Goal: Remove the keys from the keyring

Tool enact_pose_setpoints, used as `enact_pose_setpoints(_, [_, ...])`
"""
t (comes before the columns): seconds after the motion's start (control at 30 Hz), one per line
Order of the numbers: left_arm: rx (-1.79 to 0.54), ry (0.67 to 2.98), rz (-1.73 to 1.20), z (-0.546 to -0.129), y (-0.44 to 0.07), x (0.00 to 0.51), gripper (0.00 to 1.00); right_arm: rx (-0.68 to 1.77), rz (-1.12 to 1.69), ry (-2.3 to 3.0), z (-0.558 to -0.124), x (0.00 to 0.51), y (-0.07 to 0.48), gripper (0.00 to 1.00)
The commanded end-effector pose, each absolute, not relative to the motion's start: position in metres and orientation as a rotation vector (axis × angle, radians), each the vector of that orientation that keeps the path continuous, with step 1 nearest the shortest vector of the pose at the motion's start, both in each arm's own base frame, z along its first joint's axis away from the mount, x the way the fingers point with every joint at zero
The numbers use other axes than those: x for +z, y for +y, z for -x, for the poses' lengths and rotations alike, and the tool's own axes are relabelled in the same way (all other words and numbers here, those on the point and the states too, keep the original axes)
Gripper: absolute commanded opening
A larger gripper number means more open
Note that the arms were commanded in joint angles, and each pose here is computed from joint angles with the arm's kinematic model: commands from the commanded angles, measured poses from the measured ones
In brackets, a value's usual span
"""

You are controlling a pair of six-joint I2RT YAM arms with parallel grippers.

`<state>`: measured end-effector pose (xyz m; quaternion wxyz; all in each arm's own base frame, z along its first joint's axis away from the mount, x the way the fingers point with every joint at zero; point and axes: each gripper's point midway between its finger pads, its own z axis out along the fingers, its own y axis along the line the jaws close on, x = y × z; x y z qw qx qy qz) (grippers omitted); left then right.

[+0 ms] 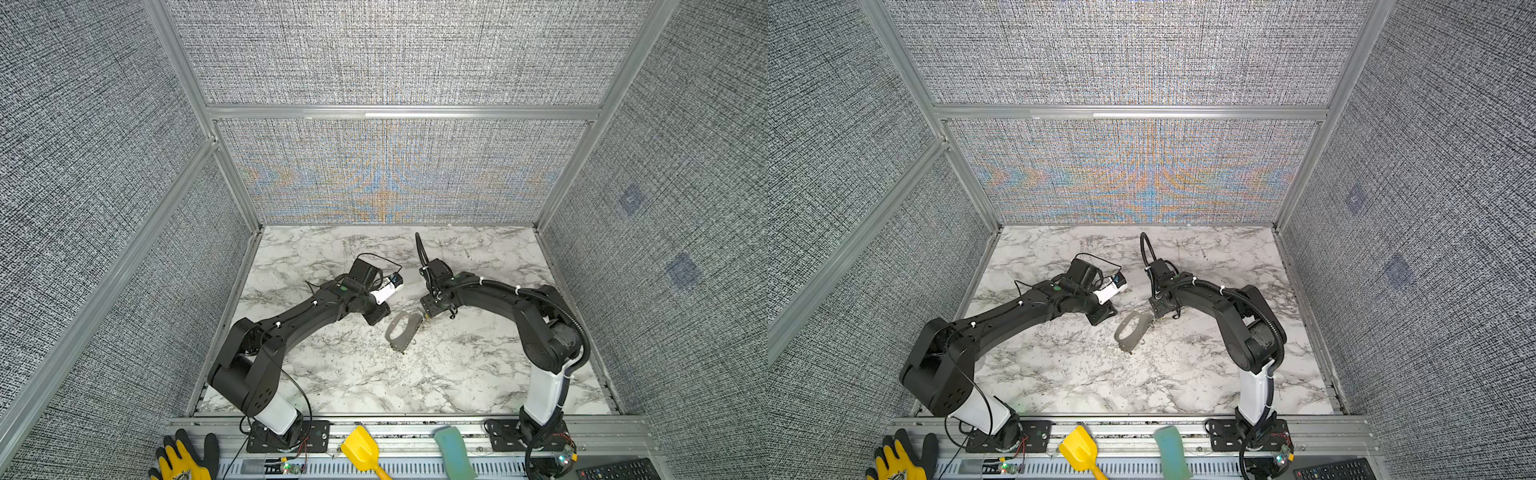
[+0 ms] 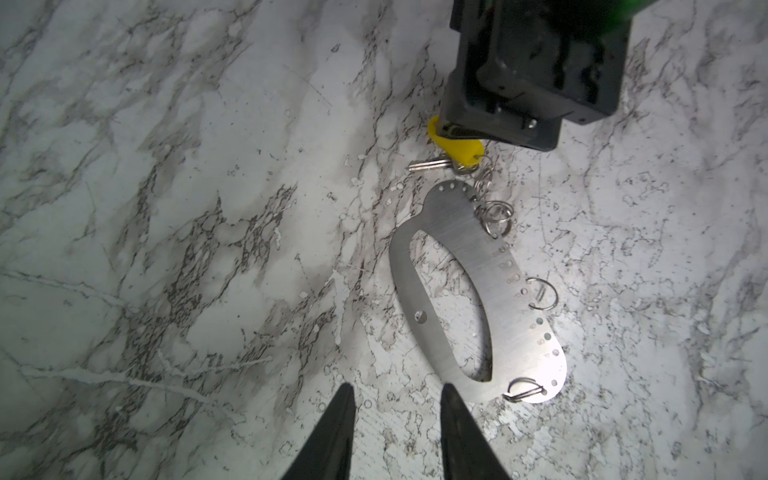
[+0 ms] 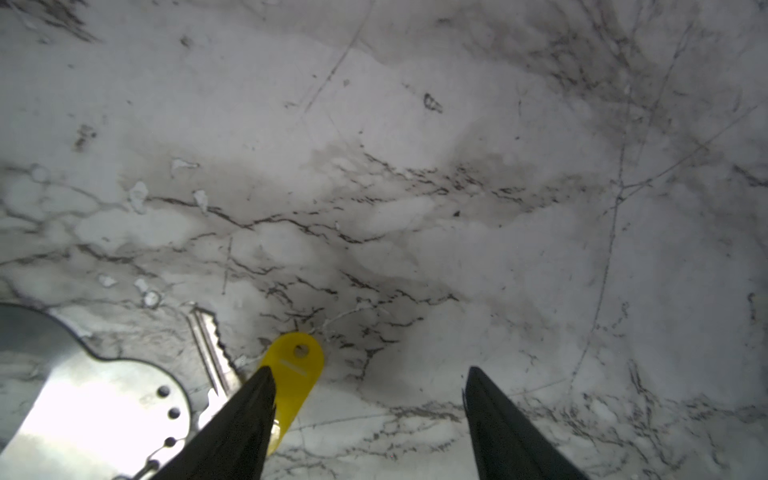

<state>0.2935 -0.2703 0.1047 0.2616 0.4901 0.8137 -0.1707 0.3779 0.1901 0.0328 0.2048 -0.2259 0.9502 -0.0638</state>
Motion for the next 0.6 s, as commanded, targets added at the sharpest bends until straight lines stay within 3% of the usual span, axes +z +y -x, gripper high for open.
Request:
enact_pose_setpoints(0.0, [-0.517,2.108,-1.419,-0.287,-0.283,0.113,0.37,-0.21,0.592,2.69,-0.371,0.03,0.178,0.73])
enact_pose_setpoints(0.13, [-0.539,2.041,-1.483,-0.283,-0.298,0.116,0.37,-0.2,0.569,2.691,-0.369,0.034,0.169,0.73])
enact_pose_setpoints(0.27, [-0.543,2.036,-1.503,-0.284,-0.307,0.115,0.36,-0.038,0.595,2.624,-0.374,0.052,0.189,0.72])
enact_pose_setpoints(0.57, [-0.548,2.03,-1.296,-0.288,-0.299,0.134,0.36,0.134,0.589,2.706,-0.384,0.035,0.225,0.72])
